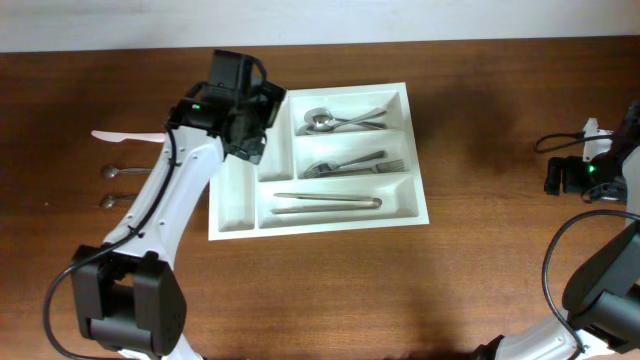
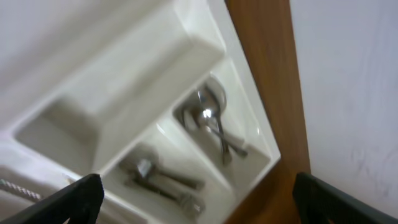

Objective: Pack container

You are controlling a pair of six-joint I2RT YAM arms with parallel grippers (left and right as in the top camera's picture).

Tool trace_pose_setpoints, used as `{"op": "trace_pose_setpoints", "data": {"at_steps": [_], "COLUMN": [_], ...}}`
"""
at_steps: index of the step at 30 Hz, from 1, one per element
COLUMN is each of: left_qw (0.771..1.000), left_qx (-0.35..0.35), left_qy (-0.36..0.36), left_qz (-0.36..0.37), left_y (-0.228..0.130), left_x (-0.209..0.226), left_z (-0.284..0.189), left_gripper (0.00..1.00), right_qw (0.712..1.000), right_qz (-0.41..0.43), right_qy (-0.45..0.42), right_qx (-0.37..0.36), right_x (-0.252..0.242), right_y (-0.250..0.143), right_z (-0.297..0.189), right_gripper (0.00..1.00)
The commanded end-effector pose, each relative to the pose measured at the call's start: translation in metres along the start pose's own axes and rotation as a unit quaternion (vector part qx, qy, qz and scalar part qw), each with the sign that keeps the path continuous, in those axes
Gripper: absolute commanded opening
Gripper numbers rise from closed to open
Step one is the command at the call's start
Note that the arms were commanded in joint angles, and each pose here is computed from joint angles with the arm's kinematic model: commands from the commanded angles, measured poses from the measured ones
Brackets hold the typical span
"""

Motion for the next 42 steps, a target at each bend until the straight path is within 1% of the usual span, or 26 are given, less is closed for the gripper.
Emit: {"op": "trace_pose_setpoints", "data": {"at_steps": [1, 3, 5, 6, 10, 13, 16, 20, 29, 31, 33, 35, 38, 42], "left_qw": [0.996, 0.990, 0.977, 0.972, 0.965, 0.955, 0.936, 0.922, 0.893, 0.898, 0.916, 0.924, 0.917, 0.909], "left_qx": [-0.084, -0.099, -0.113, -0.119, -0.132, -0.170, -0.205, -0.210, -0.209, -0.205, -0.191, -0.175, -0.161, -0.161], "left_qy": [-0.010, -0.008, -0.007, -0.008, 0.009, 0.054, 0.106, 0.146, 0.186, 0.189, 0.183, 0.185, 0.203, 0.225], "left_qz": [-0.035, -0.103, -0.179, -0.200, -0.226, -0.236, -0.266, -0.292, -0.353, -0.341, -0.302, -0.285, -0.302, -0.312], "left_y": [0.033, 0.051, 0.071, 0.080, 0.099, 0.108, 0.119, 0.134, 0.180, 0.188, 0.198, 0.204, 0.211, 0.217], "left_x": [-0.003, 0.003, 0.010, 0.013, 0.025, 0.042, 0.063, 0.083, 0.120, 0.124, 0.126, 0.130, 0.144, 0.157], "left_z": [-0.016, -0.019, -0.021, -0.021, -0.026, -0.031, -0.035, -0.035, -0.018, -0.011, 0.000, 0.009, 0.017, 0.017], "left_gripper": [0.99, 0.99, 0.99, 0.99, 0.99, 0.99, 0.99, 0.99, 0.99, 0.99, 0.99, 0.99, 0.99, 0.99], "right_qw": [1.000, 1.000, 1.000, 1.000, 1.000, 1.000, 1.000, 1.000, 1.000, 1.000, 1.000, 1.000, 1.000, 1.000], "right_qz": [0.004, 0.004, 0.004, 0.004, 0.004, 0.004, 0.004, 0.004, 0.004, 0.004, 0.004, 0.004, 0.004, 0.004], "right_qy": [-0.007, -0.007, -0.007, -0.007, -0.007, -0.007, -0.007, -0.007, -0.007, -0.007, -0.007, -0.007, -0.007, -0.007], "right_qx": [-0.005, -0.005, -0.005, -0.005, -0.005, -0.005, -0.005, -0.005, -0.005, -0.005, -0.005, -0.005, -0.005, -0.005], "right_x": [-0.001, -0.001, -0.001, -0.001, -0.001, -0.001, -0.001, -0.001, -0.001, -0.001, -0.001, -0.001, -0.001, -0.001], "right_y": [0.000, 0.000, 0.000, 0.000, 0.000, 0.000, 0.000, 0.000, 0.000, 0.000, 0.000, 0.000, 0.000, 0.000], "right_z": [-0.004, -0.004, -0.004, -0.004, -0.004, -0.004, -0.004, -0.004, -0.004, -0.004, -0.004, -0.004, -0.004, -0.004], "right_gripper": [0.99, 0.99, 0.99, 0.99, 0.99, 0.99, 0.99, 0.99, 0.99, 0.99, 0.99, 0.99, 0.99, 0.99]}}
Point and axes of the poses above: each gripper's point midway between its finger pads, its own z axis out along the fingers, its own x axis along the line the jaws close on, y = z × x, the point moved 9 cm from there along -z, back along the fingers, and after that the axes turned 5 degrees about -z, right-handed, at the moved point
